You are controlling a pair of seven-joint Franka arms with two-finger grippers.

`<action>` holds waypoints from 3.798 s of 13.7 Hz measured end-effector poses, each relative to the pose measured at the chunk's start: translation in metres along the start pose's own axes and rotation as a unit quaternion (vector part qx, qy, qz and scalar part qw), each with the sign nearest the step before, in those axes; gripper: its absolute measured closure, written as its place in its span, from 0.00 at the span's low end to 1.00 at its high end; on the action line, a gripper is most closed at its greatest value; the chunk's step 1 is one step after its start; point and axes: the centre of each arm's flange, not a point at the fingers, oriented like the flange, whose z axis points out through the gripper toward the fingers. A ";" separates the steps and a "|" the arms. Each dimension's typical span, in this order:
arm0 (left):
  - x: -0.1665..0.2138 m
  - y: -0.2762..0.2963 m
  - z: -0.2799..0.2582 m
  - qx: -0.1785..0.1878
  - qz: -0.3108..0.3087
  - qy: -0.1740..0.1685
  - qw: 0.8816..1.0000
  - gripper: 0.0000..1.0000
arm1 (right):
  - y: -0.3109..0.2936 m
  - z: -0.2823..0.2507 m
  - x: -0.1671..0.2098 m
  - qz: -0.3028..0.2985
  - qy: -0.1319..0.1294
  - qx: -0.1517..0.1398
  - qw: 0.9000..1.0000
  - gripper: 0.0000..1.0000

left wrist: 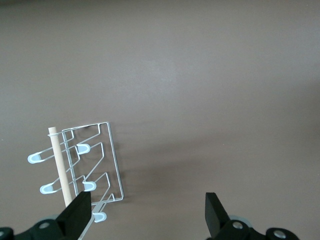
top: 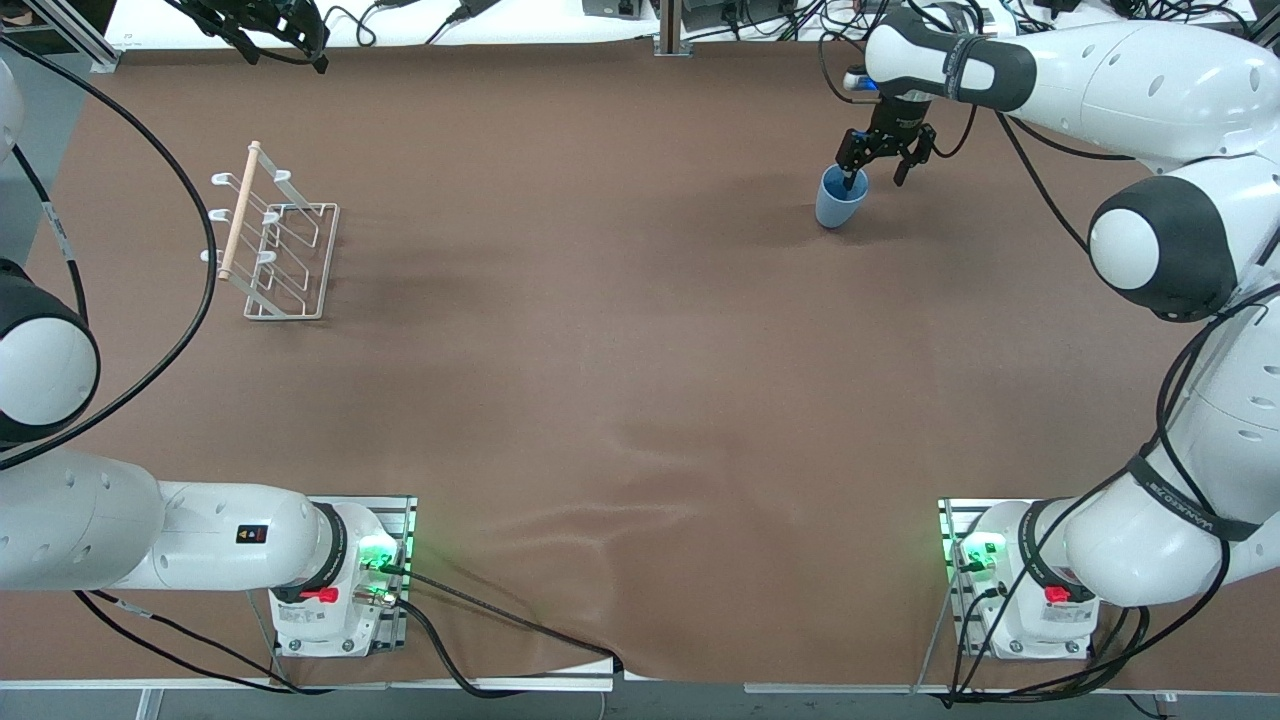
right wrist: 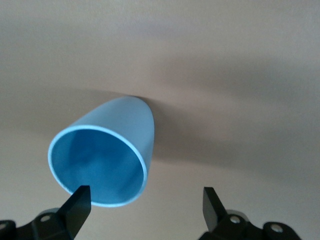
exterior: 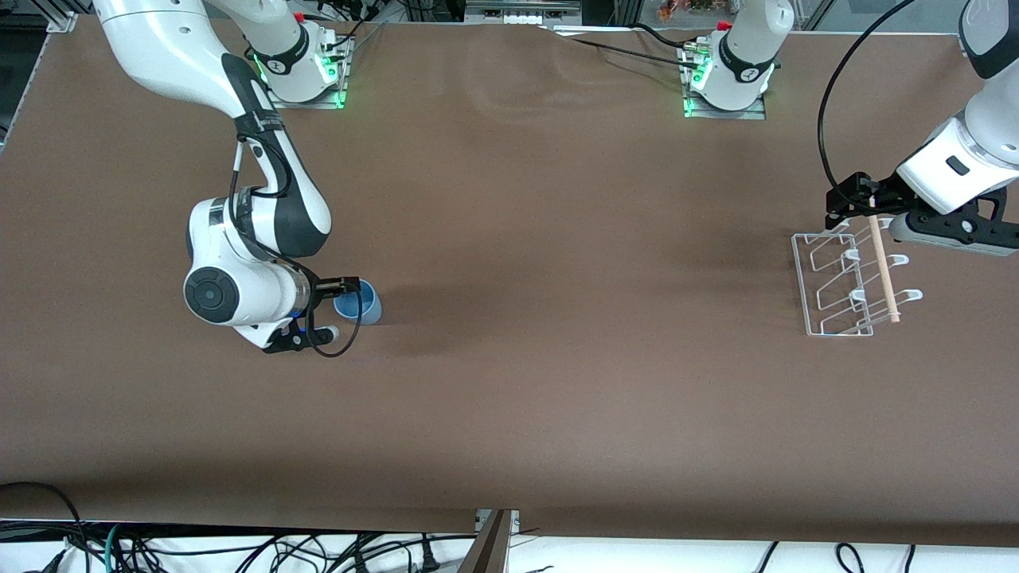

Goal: Transfer cup to left arm and place on rack
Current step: 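Reach the right gripper down to the blue cup, then grasp the blue cup with the right gripper and lift it, then carry the cup toward the left gripper while the left gripper approaches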

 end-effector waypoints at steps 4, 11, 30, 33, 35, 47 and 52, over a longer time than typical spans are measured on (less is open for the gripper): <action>0.000 0.000 0.000 0.000 0.000 0.000 1.000 0.00 | 0.000 0.001 0.006 0.000 0.003 0.000 1.000 0.01; 0.000 0.000 0.000 0.000 0.000 -0.001 1.000 0.00 | -0.002 0.009 0.013 -0.005 0.013 -0.009 1.000 0.61; 0.014 0.048 0.049 -0.204 0.209 -0.017 0.956 0.00 | -0.144 -0.072 0.005 0.224 -0.052 0.258 0.939 0.96; 0.024 0.061 0.073 -0.277 0.251 0.001 0.928 0.00 | -0.221 -0.088 -0.007 0.266 -0.057 0.305 0.913 0.96; 0.032 0.076 0.089 -0.318 0.293 0.021 0.901 0.00 | -0.265 -0.087 -0.020 0.276 -0.067 0.325 0.902 0.96; 0.044 0.152 0.147 -0.375 0.495 0.210 0.755 0.00 | -0.325 -0.133 -0.042 0.293 -0.079 0.378 0.875 0.96; 0.043 0.191 0.150 -0.361 0.517 0.234 0.740 0.00 | -0.339 -0.134 -0.049 0.286 -0.080 0.383 0.875 0.96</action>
